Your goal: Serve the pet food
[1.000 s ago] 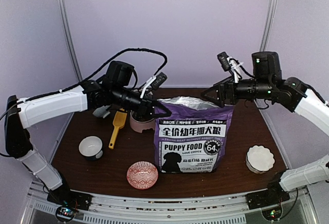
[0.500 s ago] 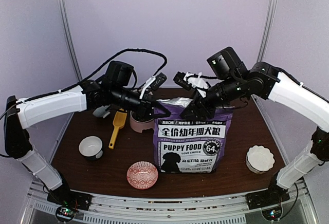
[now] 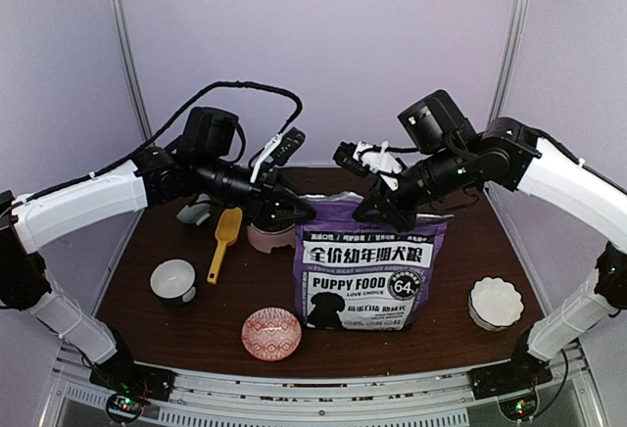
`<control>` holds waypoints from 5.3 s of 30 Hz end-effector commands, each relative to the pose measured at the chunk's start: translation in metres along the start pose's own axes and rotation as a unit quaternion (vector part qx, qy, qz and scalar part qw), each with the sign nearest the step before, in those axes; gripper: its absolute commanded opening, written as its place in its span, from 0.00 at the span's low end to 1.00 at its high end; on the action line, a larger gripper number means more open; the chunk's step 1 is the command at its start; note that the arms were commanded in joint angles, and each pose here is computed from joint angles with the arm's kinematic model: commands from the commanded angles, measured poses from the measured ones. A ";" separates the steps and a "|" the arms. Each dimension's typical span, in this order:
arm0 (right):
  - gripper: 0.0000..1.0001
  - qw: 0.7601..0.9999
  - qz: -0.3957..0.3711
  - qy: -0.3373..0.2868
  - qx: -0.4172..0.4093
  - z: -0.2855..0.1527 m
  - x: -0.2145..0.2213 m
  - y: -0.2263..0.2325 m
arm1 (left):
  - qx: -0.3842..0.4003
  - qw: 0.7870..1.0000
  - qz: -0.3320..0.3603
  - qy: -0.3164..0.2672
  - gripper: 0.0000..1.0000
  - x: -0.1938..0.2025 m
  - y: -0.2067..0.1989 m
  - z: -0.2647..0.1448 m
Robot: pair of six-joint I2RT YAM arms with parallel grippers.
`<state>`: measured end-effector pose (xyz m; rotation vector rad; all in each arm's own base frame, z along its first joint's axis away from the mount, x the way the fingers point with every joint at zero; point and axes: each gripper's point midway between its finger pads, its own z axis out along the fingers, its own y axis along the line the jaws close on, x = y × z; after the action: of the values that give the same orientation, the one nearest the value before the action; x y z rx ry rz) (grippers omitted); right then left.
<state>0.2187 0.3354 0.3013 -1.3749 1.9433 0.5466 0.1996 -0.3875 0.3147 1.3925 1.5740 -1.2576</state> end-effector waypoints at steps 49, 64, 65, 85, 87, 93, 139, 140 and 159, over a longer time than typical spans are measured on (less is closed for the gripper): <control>0.00 0.989 -0.015 -0.065 -0.129 0.010 -0.050 0.035 | 0.018 0.999 0.031 -0.038 0.21 -0.015 -0.007 0.006; 0.00 0.989 -0.015 -0.070 -0.130 0.008 -0.050 0.036 | 0.011 0.999 0.027 -0.017 0.07 -0.001 -0.003 0.017; 0.00 0.989 -0.015 -0.069 -0.131 0.008 -0.049 0.037 | 0.012 0.999 0.027 -0.018 0.01 -0.001 -0.003 0.017; 0.03 0.990 -0.011 -0.069 -0.125 0.009 -0.045 0.035 | 0.005 1.000 0.024 -0.018 0.09 -0.005 -0.002 0.011; 0.02 0.991 -0.011 -0.065 -0.120 0.008 -0.044 0.034 | -0.002 1.000 0.020 -0.022 0.21 -0.003 0.000 0.004; 0.11 0.991 -0.009 -0.065 -0.114 0.002 -0.044 0.033 | -0.017 1.000 0.020 -0.003 0.20 0.009 -0.002 -0.006; 0.06 0.999 -0.018 -0.013 -0.032 0.021 -0.027 0.013 | -0.007 0.999 0.027 -0.015 0.00 0.007 -0.006 -0.006; 0.10 0.999 -0.019 -0.011 -0.029 0.020 -0.025 0.012 | -0.007 0.999 0.027 -0.015 0.00 0.007 -0.006 -0.006; 0.00 0.998 -0.041 0.036 0.007 0.004 0.001 0.004 | -0.011 0.999 0.027 -0.015 0.00 0.007 -0.003 -0.007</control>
<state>0.2127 0.3610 0.3013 -1.4785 1.8998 0.5595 0.1977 -0.3813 0.2998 1.3851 1.5726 -1.2215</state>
